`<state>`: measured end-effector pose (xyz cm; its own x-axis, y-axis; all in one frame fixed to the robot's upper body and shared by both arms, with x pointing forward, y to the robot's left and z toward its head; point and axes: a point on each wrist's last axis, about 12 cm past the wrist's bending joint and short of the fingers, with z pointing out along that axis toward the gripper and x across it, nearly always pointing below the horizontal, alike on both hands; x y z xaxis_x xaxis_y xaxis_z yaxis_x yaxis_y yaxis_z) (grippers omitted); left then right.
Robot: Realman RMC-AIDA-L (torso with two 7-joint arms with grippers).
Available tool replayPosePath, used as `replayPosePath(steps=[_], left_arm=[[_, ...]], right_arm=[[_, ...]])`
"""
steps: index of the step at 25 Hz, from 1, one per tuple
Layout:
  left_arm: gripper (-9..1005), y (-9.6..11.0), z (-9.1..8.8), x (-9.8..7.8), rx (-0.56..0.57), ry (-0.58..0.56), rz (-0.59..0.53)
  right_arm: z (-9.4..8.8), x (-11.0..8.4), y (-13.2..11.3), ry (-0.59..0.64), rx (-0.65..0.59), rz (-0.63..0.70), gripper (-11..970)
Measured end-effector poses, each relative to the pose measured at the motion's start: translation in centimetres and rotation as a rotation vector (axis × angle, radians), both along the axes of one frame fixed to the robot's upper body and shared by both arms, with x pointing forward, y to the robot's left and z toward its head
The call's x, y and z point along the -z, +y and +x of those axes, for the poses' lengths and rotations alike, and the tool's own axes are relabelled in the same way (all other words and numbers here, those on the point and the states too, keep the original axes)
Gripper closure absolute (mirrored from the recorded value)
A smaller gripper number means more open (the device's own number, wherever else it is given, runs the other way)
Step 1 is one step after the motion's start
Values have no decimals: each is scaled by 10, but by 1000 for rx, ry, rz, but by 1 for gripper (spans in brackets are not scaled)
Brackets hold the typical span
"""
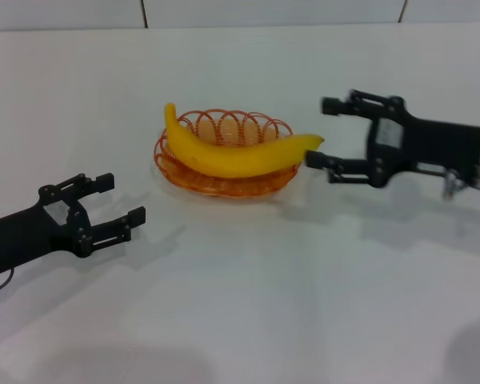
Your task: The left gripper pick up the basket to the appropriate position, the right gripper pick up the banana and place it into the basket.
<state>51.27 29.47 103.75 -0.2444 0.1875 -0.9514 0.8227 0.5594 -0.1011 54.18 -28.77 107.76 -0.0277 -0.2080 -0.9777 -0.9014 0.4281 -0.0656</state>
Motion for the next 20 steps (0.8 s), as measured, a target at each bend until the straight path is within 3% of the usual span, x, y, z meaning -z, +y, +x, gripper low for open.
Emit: replayPosePath(steps=[8, 15, 20], left_arm=[[166, 0, 0, 0, -1, 0, 0], [167, 0, 0, 0, 0, -1, 1], [167, 0, 0, 0, 0, -1, 0]], right_arm=[[-25, 17, -42, 50, 100, -82, 118], [-27, 34, -45, 80, 160, -156, 123], [-28, 36, -43, 84, 162, -154, 125]])
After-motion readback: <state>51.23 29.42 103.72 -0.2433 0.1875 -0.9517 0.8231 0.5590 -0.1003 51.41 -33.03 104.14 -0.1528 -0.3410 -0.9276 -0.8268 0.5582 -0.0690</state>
